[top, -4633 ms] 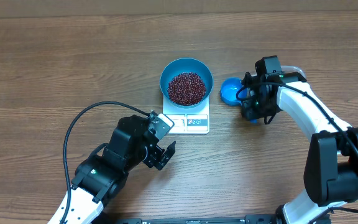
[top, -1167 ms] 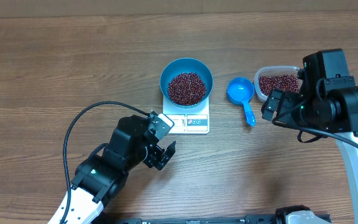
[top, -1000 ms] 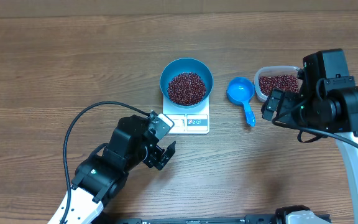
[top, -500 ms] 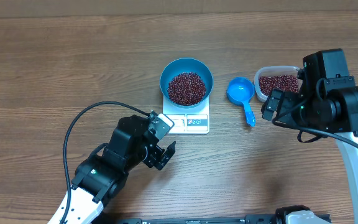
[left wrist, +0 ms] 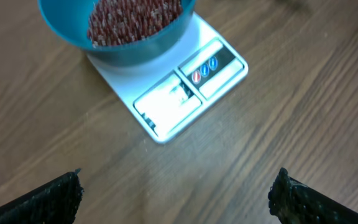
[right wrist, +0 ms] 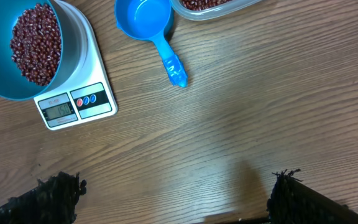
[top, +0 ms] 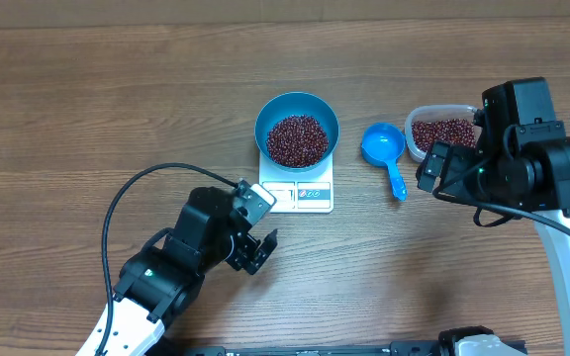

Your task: Scoop item into bowl and weigh 150g on scale

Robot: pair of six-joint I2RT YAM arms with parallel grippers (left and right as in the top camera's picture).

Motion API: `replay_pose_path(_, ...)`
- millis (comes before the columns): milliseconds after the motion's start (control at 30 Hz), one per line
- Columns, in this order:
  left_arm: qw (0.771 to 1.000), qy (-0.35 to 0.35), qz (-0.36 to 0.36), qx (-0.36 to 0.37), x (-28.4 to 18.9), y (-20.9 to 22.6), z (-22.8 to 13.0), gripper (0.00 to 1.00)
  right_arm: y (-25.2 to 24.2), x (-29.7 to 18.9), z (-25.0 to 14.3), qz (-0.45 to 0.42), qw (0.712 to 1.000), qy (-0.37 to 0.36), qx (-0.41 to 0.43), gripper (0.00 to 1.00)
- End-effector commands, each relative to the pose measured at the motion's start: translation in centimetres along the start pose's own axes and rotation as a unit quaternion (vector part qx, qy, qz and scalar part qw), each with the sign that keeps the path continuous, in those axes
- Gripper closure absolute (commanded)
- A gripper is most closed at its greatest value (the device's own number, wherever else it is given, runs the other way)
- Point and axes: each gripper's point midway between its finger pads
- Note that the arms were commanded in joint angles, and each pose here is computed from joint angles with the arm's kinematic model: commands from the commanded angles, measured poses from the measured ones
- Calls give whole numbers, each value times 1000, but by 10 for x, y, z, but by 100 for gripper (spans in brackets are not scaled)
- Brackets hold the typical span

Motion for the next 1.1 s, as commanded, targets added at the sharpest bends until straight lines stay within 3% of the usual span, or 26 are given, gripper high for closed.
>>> replay_pose_path(0,1000,14,2,-3,-1,1,-7,0,1,-7,4,2,1000,-16,2,0)
replay_pose_path(267,999,44,-3,-5,-3,-4,-31,1,1,-7,4,2,1000,-16,2,0)
replay_pose_path(400,1000,24,-6,-5,5,-9,-47,0,1,-7,4,2,1000,-16,2,0)
replay_pose_path(467,1000,-13,-5,-3,11,-11,-47,0,1,-7,4,2,1000,-16,2,0)
replay_pose_path(633,983,-180,25,14,4,-5,-14,0,1,-7,4,2,1000,-16,2,0)
replay_pose_path(933,900,-413,138,11,-50,33,17,0,1,-7,4,2,1000,-16,3,0)
replay_pose_path(1067,877,-447,179,6,-77,49,23,1,1,-7,4,1,1000,-16,2,0)
Point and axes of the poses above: each gripper's point midway between its finger pads, its own x axis out along the fingers, its own y axis along the line the jaws close on, z = x × y, and after that the axes turned 1 degree about x, right-handed
